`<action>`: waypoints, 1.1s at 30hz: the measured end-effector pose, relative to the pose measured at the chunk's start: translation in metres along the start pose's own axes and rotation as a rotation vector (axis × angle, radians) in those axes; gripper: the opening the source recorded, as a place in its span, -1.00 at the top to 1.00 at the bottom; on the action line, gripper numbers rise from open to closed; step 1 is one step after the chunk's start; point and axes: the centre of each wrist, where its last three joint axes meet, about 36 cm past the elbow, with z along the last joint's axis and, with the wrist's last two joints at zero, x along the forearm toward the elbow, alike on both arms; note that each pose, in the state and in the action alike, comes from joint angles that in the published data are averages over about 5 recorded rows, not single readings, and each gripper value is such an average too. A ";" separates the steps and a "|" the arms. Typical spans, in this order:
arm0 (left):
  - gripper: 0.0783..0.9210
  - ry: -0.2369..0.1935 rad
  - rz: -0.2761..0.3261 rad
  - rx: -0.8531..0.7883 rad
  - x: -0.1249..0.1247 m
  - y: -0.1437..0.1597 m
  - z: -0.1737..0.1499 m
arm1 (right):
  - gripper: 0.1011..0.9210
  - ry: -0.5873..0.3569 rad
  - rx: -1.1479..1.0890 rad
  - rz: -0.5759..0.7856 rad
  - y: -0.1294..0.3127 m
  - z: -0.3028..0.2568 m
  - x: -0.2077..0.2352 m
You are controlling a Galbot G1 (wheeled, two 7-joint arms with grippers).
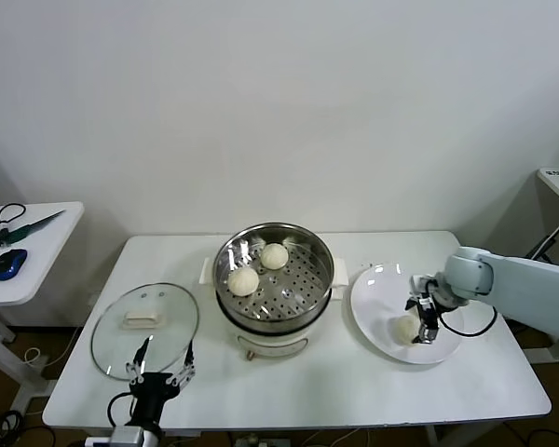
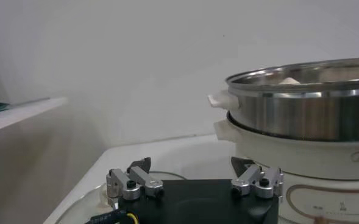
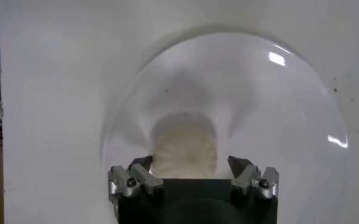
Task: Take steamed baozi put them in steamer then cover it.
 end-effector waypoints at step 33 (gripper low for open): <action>-0.77 -0.007 0.003 0.003 0.001 -0.002 -0.004 | -0.35 -0.060 0.356 0.064 -0.077 -0.089 0.164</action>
